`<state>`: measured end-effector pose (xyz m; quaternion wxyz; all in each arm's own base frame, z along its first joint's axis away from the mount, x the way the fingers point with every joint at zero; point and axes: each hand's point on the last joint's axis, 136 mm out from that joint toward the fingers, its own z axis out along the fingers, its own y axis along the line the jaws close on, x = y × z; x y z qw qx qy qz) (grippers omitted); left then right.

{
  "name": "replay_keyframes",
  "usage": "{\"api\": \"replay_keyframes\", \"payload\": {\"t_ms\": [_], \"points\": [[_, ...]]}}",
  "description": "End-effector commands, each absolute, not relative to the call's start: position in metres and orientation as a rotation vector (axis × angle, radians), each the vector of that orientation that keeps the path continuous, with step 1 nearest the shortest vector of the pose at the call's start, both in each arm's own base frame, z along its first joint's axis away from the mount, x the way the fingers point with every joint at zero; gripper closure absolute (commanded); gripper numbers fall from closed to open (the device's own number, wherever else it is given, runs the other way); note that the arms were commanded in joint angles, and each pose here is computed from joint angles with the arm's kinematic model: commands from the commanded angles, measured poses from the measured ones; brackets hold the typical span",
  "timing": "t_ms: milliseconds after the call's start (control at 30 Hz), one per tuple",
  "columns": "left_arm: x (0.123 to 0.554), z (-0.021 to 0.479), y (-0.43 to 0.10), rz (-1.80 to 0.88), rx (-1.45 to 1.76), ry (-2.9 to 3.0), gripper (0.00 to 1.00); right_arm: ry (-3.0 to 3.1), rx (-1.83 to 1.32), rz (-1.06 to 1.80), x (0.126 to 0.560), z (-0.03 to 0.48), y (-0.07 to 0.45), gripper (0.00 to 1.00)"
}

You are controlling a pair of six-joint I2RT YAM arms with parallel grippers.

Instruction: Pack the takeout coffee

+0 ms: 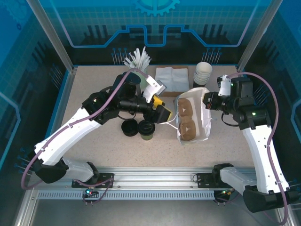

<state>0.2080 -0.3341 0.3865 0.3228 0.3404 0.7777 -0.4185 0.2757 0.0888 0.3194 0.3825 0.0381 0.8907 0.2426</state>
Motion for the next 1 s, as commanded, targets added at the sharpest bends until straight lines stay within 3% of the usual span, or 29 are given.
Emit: {"api": "replay_keyframes", "payload": {"t_ms": [0,333,567,967], "points": [[0.208,0.402,-0.348,-1.183,0.785,2.081,0.33,2.233,0.204,0.691,0.272,0.327,0.095,1.0],[0.209,0.385,-0.385,-1.084,0.627,2.196,0.45,2.172,0.434,0.64,0.264,0.327,0.088,1.0],[0.215,0.33,-0.416,-0.966,0.486,2.386,0.56,2.13,0.536,0.673,0.262,0.327,0.088,1.0],[0.238,0.235,-0.419,-0.621,0.356,2.639,0.6,2.165,0.607,0.744,0.259,0.3,0.1,1.0]]}}
